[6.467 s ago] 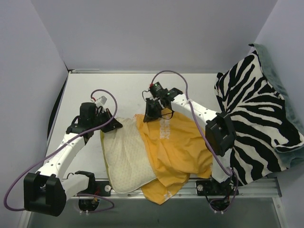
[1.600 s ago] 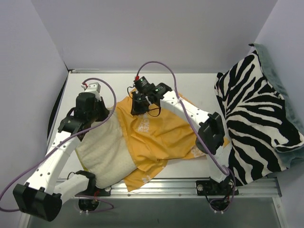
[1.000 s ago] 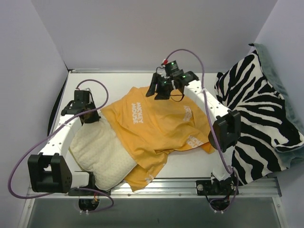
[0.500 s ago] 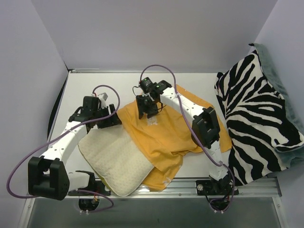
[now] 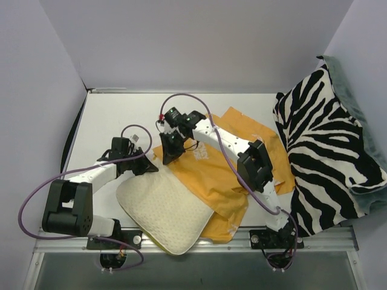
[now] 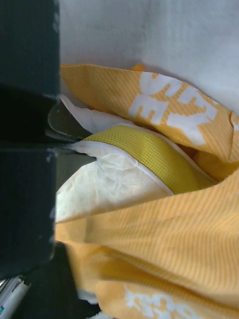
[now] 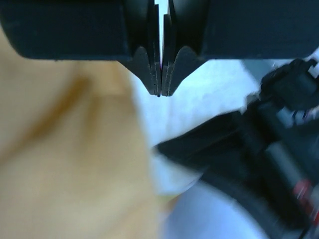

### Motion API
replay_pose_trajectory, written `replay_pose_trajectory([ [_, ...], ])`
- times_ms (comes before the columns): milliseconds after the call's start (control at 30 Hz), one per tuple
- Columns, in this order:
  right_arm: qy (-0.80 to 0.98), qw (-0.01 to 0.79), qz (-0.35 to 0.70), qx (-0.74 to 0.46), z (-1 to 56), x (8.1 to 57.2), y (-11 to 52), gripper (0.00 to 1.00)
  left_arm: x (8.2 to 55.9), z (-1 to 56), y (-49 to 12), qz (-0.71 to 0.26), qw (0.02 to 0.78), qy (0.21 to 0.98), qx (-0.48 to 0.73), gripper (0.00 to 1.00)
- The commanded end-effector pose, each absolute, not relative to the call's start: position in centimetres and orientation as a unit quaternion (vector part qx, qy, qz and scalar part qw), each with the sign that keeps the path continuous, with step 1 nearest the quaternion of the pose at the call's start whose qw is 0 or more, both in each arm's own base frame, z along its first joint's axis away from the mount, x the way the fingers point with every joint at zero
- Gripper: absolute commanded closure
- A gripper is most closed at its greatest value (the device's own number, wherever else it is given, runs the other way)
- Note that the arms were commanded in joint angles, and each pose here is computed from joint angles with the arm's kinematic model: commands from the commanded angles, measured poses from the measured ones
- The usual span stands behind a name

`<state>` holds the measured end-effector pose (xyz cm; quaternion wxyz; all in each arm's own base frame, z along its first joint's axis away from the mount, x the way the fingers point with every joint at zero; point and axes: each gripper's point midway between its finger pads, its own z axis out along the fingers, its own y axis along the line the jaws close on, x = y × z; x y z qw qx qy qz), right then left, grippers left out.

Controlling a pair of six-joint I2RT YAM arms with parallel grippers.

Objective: Put the pillow into the pillowcase

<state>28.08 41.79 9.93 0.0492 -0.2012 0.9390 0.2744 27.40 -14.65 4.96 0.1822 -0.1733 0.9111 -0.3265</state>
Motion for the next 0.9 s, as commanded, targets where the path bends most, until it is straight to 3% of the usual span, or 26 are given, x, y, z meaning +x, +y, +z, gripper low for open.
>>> replay_pose_trajectory([
  [0,0.890,0.030,0.386,-0.240,18.1,22.3,43.6,1.00,31.9,9.4,-16.5,-0.397,0.254,0.867,-0.161,1.00],
  [67,0.900,0.059,0.362,-0.235,18.2,23.0,42.0,1.00,32.8,11.0,-16.6,-0.404,0.274,0.860,-0.150,1.00],
  [133,0.923,0.114,0.314,-0.192,17.8,26.6,39.6,0.96,32.9,11.6,-16.6,-0.403,0.284,0.859,-0.137,1.00],
  [167,0.928,0.133,0.303,-0.171,18.3,27.8,38.7,0.81,32.9,12.1,-16.6,-0.402,0.291,0.858,-0.128,1.00],
  [367,0.943,0.217,0.244,-0.068,20.8,33.6,32.5,0.41,33.6,15.7,-15.2,-0.355,0.347,0.863,-0.093,1.00],
  [400,0.945,0.214,0.237,-0.068,20.8,33.6,31.8,0.38,34.5,16.5,-15.1,-0.347,0.349,0.865,-0.093,0.95],
  [433,0.946,0.214,0.229,-0.081,20.9,33.4,31.0,0.37,35.0,15.7,-14.1,-0.312,0.347,0.879,-0.104,0.81],
  [500,0.963,0.191,0.173,-0.083,19.5,32.2,28.0,0.36,34.1,13.5,-13.1,-0.262,0.282,0.915,-0.118,0.61],
  [567,0.969,0.185,0.144,-0.083,19.5,30.4,25.3,0.36,33.6,14.8,-13.0,-0.238,0.316,0.916,-0.073,0.44],
  [600,0.971,0.179,0.139,-0.080,19.2,29.3,24.4,0.36,32.8,15.7,-14.3,-0.246,0.328,0.911,-0.039,0.32],
  [633,0.980,0.142,0.116,-0.072,16.6,27.0,22.6,0.36,32.0,16.6,-15.1,-0.255,0.339,0.906,-0.003,0.03],
  [733,0.982,0.133,0.130,-0.018,16.4,21.6,19.6,0.33,27.1,18.5,-18.9,-0.280,0.313,0.902,0.097,0.03],
  [867,0.982,0.105,0.138,0.069,14.1,16.3,16.8,0.24,18.9,16.8,-22.1,-0.289,0.254,0.909,0.161,0.03],
])
